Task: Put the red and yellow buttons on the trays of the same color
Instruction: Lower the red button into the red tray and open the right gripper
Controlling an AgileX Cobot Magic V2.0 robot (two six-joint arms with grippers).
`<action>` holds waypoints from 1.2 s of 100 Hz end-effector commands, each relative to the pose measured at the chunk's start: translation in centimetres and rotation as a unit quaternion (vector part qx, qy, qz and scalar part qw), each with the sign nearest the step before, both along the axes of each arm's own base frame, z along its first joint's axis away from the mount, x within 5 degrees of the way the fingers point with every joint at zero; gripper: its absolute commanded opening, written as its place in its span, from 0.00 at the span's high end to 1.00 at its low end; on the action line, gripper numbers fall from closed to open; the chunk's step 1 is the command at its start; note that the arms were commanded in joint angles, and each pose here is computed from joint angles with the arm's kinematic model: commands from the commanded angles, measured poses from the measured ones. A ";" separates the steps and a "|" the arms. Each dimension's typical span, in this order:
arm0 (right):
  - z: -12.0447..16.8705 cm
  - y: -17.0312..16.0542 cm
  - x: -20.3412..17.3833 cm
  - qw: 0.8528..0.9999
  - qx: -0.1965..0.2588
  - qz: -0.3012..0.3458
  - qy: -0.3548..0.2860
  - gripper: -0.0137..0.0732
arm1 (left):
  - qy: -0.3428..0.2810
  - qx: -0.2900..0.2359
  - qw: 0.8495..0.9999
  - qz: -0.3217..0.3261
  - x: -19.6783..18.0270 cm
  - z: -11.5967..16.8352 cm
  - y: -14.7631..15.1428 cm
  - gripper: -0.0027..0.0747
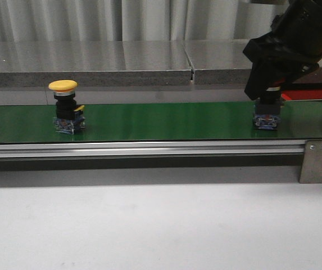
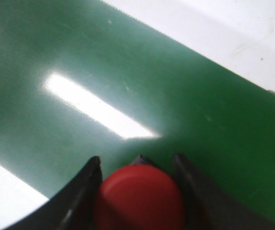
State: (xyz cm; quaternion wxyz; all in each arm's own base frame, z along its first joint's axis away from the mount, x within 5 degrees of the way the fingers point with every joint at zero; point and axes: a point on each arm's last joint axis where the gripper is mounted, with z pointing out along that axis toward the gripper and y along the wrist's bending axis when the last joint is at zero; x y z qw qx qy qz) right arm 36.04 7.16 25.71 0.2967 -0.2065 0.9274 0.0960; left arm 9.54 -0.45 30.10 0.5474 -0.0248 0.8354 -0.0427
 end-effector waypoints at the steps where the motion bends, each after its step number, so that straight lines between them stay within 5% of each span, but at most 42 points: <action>1: 3.5 -0.3 0.1 0.998 0.011 -0.003 -0.054 0.64 | -0.046 -0.007 0.999 -0.003 0.2 1.4 -0.1 0.99; 20: 7.4 -2.3 1.1 0.997 0.018 -0.018 -0.077 0.64 | -0.046 -0.007 0.999 -0.003 0.2 1.4 -0.1 0.99; 44: 11.2 -8.9 2.7 0.983 0.009 -0.106 -0.152 0.64 | -0.046 -0.007 0.999 -0.003 0.2 1.4 -0.1 0.99; 77: 8.3 -15.9 7.0 0.974 -0.001 -0.180 -0.140 0.64 | -0.046 -0.007 0.999 -0.003 0.2 1.4 -0.1 0.99; 120: 3.7 -18.0 12.7 0.972 -0.004 -0.190 -0.136 0.64 | -0.046 -0.007 0.999 -0.003 0.2 1.4 -0.1 0.99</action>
